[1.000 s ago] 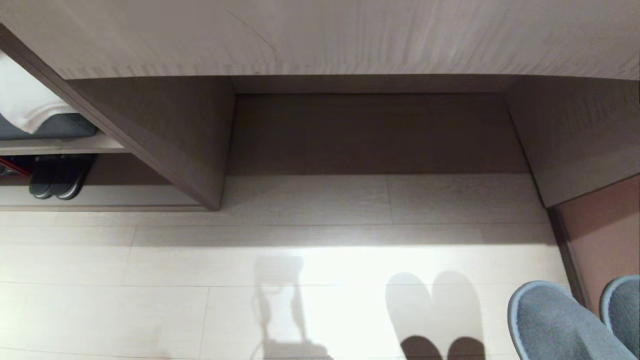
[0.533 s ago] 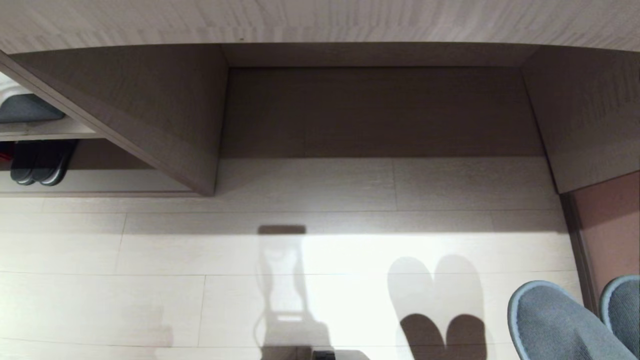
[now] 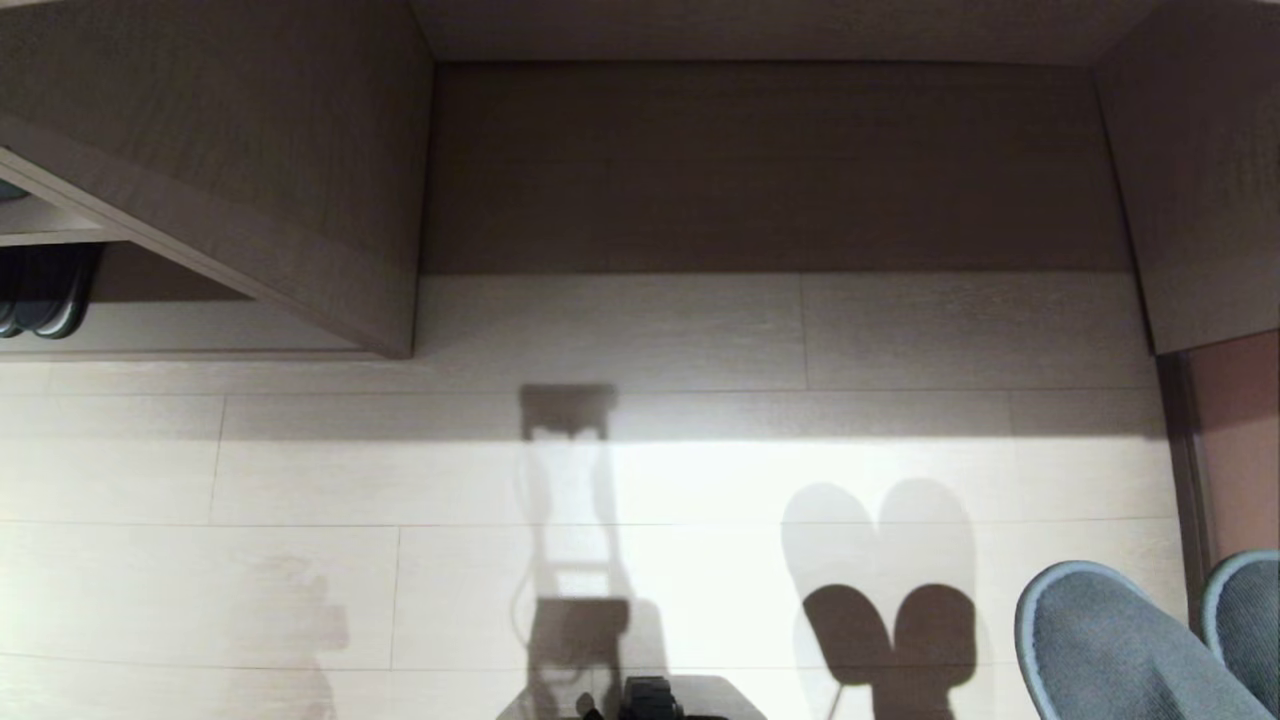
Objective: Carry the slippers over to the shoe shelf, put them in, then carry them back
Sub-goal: Place the slippers on the floor
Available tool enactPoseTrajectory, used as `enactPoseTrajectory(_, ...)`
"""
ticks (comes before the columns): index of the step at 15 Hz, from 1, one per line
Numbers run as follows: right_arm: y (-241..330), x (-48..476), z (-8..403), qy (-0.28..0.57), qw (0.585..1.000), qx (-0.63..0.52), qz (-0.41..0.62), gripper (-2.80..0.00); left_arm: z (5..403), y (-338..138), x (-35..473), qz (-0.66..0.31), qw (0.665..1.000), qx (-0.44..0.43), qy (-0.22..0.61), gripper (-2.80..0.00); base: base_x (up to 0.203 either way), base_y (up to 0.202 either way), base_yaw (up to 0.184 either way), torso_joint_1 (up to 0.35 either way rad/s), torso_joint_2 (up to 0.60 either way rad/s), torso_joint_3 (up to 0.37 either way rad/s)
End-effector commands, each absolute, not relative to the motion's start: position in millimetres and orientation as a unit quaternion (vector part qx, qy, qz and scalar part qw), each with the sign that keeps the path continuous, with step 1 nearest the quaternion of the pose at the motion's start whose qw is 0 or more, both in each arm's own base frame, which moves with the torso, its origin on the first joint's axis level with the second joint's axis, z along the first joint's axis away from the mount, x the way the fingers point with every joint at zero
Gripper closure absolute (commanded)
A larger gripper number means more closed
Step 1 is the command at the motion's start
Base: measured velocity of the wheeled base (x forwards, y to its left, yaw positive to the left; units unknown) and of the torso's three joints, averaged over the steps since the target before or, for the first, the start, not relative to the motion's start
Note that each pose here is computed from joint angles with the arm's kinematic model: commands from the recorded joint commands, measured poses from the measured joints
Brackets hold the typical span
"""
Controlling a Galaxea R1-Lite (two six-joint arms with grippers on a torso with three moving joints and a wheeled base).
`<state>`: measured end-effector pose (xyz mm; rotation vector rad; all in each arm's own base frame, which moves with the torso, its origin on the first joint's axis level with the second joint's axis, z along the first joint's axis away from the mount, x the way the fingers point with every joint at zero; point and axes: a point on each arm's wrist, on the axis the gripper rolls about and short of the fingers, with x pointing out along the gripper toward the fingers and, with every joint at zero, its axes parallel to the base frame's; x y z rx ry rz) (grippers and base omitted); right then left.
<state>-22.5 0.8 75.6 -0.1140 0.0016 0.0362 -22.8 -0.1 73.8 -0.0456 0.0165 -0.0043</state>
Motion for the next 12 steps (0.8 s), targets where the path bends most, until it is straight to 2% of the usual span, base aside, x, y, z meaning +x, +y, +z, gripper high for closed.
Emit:
enactPoseTrajectory(1, 0.8, -22.6, 75.5, 0.000, 0.998, -0.057, 0.018, 0.00, 73.8, -0.1, -22.7, -0.002, 1.000, -0.023, 0.009, 0.00, 0.000, 0.000, 0.000, 0.002, 0.00, -0.195)
enactPoseTrajectory(12, 0.8, -22.6, 75.6, 0.001, 0.998, -0.057, 0.018, 0.00, 73.8, -0.1, -22.7, -0.003, 1.000, -0.023, 0.009, 0.00, 0.000, 0.000, 0.000, 0.003, 0.00, -0.198)
